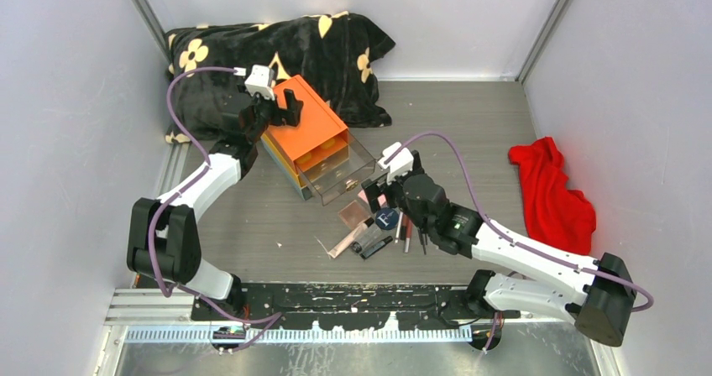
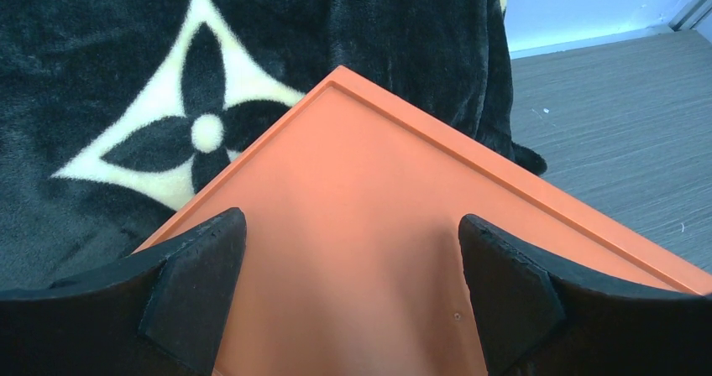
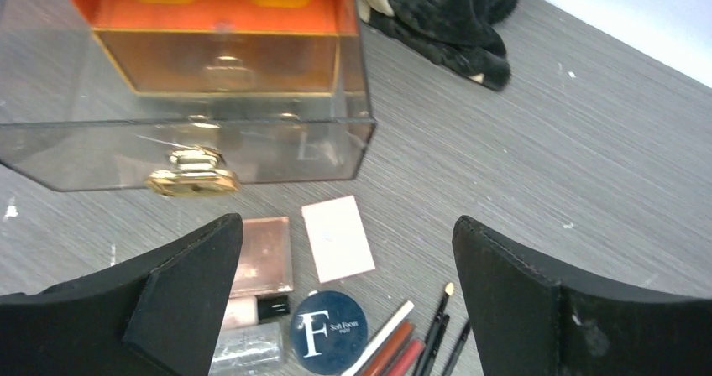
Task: Organize the makeup
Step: Open the drawer in the storage box, then pick up the makeup from the center of the board.
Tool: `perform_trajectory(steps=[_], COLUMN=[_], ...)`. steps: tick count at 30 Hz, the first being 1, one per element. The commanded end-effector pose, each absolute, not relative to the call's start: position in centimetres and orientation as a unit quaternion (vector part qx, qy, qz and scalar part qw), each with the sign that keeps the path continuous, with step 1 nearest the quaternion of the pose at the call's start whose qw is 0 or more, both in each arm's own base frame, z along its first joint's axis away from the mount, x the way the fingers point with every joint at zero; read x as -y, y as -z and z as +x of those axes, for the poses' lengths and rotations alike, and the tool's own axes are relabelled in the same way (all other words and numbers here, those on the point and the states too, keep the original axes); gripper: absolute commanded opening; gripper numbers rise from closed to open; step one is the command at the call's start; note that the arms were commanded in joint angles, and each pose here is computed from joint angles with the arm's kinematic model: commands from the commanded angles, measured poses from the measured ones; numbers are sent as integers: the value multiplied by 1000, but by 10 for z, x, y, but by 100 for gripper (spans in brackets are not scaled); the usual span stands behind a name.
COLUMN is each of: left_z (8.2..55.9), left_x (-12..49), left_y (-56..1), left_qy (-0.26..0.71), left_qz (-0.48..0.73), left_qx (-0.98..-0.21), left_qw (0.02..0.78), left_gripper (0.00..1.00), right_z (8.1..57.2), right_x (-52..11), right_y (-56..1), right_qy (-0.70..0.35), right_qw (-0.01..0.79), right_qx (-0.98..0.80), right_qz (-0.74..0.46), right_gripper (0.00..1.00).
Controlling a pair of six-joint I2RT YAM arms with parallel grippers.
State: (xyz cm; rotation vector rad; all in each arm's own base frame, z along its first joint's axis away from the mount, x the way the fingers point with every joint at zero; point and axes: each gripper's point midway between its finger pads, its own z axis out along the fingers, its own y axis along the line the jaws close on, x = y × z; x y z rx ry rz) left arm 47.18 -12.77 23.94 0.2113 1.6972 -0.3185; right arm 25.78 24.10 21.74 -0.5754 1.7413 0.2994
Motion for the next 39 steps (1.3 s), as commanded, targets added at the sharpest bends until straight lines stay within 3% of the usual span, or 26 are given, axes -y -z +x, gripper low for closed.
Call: perform_trajectory(steps=[1,17,23,32,39], left_z=[418,413,412,415,415], left_x=[113,111,110,111,112], left_y=[-100,-116,-114,-108,-103], left_qy=[124,121,119,121,122], left_qz=[56,60,59,55,56], left_qx=[-887,-881,-883,-886,-887], left_qw=[441,453,449,445,442], left_gripper=[97,97,97,97,97], right_z=[261,251,255,256,247], right_x=[-212,-188,-187,-200,-206], right_y=[-203,-114,-94,-86,-76], right_qy=[-75,-87,-158,-168,-190], right_qw=[595,515,489,463,453], right_qx=[-770,-843,-853,-860,-861], right_qz=[-217,-128,-90,-131,-133], right_gripper=[100,100,92,81,79])
